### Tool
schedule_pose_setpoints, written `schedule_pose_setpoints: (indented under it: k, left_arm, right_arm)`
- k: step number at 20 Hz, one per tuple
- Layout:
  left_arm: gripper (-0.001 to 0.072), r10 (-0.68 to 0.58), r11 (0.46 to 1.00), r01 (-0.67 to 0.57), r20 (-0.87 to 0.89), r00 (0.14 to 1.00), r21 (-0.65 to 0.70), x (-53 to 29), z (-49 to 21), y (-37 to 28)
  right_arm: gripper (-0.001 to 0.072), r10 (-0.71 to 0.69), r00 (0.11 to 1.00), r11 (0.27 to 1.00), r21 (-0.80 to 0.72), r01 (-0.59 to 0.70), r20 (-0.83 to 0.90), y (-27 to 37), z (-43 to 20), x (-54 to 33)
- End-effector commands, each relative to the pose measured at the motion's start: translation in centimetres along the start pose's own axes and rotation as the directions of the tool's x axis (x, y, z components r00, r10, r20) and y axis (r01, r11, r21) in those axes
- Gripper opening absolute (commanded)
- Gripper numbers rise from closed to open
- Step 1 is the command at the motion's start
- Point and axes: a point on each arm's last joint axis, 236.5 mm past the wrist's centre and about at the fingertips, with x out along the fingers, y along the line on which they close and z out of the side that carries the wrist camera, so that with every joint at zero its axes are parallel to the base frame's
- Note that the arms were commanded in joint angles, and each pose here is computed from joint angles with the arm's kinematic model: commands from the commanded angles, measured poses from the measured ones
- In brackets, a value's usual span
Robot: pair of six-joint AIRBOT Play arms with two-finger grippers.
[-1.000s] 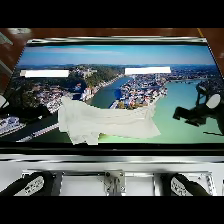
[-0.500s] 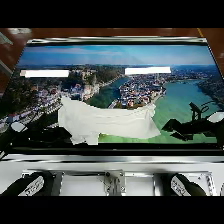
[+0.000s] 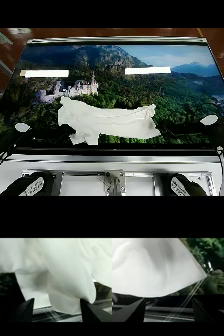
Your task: Fold the shirts.
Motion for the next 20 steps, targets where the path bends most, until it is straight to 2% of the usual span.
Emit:
schedule_pose_setpoints:
  k: [1, 7, 9, 15, 20]
  left_arm:
    - [0.0665, -0.025, 0.999, 0.024, 0.033, 0.999, 0.044, -0.8, 1.5, -1.6]
    - [0.0656, -0.051, 0.994, 0.055, -0.041, 0.998, 0.090, -1.1, 0.1, -2.8]
    - [0.0569, -0.075, 0.987, 0.088, -0.096, 0.993, 0.132, -2.1, -0.7, -3.5]
    - [0.0571, -0.070, 0.981, 0.084, -0.085, 0.994, 0.176, -1.8, -0.3, -3.7]
    - [0.0572, -0.049, 0.985, 0.068, -0.120, 0.992, 0.161, -1.0, -0.7, -2.8]
  right_arm:
    - [0.0676, -0.004, 1.000, 0.999, -0.039, 0.004, 0.014, 0.8, 0.0, 0.9]
    - [0.0676, -0.009, 1.000, 0.998, -0.054, 0.010, 0.015, 1.3, 0.0, 1.2]
    - [0.0677, -0.019, 1.000, 0.998, -0.059, 0.019, 0.006, 1.0, -0.3, 1.2]
    - [0.0677, -0.019, 1.000, 0.998, -0.057, 0.019, 0.001, 1.0, -0.4, 1.2]
    - [0.0677, -0.017, 1.000, 0.998, -0.054, 0.017, -0.012, 1.1, -0.7, 1.2]
